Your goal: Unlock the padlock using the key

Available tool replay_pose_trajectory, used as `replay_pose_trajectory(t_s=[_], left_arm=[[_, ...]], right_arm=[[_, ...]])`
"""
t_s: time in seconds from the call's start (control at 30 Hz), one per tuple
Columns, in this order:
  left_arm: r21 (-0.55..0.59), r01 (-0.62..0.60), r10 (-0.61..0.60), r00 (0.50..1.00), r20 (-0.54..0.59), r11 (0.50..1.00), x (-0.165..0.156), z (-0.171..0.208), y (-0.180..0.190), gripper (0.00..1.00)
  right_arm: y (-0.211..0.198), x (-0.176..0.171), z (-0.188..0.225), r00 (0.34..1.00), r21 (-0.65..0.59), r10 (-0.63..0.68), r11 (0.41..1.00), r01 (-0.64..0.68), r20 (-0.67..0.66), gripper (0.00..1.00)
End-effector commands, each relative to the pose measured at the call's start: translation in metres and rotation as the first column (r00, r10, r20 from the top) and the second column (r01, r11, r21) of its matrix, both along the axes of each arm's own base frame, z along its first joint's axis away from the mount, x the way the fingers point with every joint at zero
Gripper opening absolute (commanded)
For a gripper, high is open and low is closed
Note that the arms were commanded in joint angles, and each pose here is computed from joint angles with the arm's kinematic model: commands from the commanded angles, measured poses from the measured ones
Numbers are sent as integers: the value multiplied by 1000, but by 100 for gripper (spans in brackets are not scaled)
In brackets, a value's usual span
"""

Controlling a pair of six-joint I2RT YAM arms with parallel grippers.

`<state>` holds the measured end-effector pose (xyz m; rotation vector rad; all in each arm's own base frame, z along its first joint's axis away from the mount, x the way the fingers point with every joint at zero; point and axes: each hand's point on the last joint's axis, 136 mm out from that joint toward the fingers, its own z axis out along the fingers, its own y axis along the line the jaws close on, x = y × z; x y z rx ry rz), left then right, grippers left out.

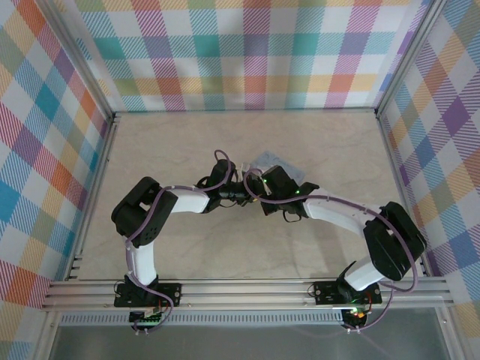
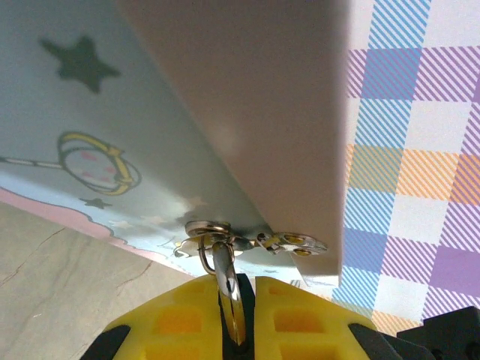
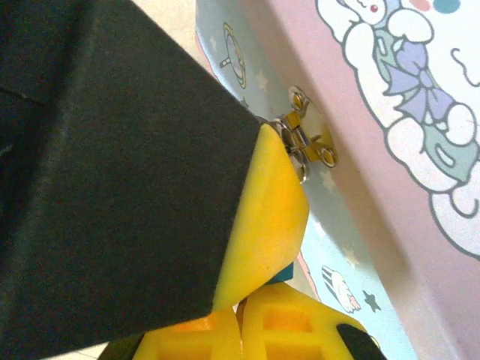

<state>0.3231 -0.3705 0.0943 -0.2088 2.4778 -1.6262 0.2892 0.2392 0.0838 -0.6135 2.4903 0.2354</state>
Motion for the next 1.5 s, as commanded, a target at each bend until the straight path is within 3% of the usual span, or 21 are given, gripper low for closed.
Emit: replay_pose_trajectory(t_s=[0.0, 0.1, 0.2, 0.3, 0.47, 0.77, 1.17, 1.23, 1.27, 1.3, 1.47], left_arm=[[-63, 42, -36, 996, 84, 997, 0, 37, -6, 0], [-38, 38, -35, 996, 78, 999, -1, 32, -3, 4], [19, 18, -19, 998, 66, 1000, -2, 20, 4, 21], [68, -4, 0, 998, 56, 998, -4, 10, 14, 31], [109, -53, 48, 998, 47, 993, -4, 1, 31, 40], [212, -142, 123, 987, 99, 967, 0, 6, 71, 42], [332, -252, 177, 954, 240, 909, 41, 37, 104, 46], [351, -265, 178, 949, 261, 898, 51, 39, 106, 47], [351, -267, 177, 947, 267, 898, 56, 40, 105, 47], [352, -267, 176, 946, 271, 897, 61, 40, 103, 48], [359, -249, 152, 949, 277, 900, 80, 34, 92, 48]], right_arm=[[1, 6, 3, 1000, 18, -28, 999, 28, 8, 0], [4, 3, -2, 1000, 38, -25, 999, 25, -10, 0], [7, -2, -11, 999, 61, -21, 998, 23, -34, 0], [8, -7, -20, 998, 80, -15, 997, 19, -54, 0], [7, -13, -34, 997, 78, -2, 997, 8, -81, 0], [9, -24, -39, 993, 89, 57, 995, -47, -106, 0], [0, -30, -37, 994, 71, 56, 996, -49, -97, 0], [-1, -30, -35, 994, 71, 45, 997, -38, -98, 10], [-3, -29, -33, 995, 70, 28, 997, -21, -100, 25], [-4, -29, -30, 995, 74, 13, 997, -6, -99, 34], [-13, -31, -14, 994, 119, -48, 991, 60, -96, 43]])
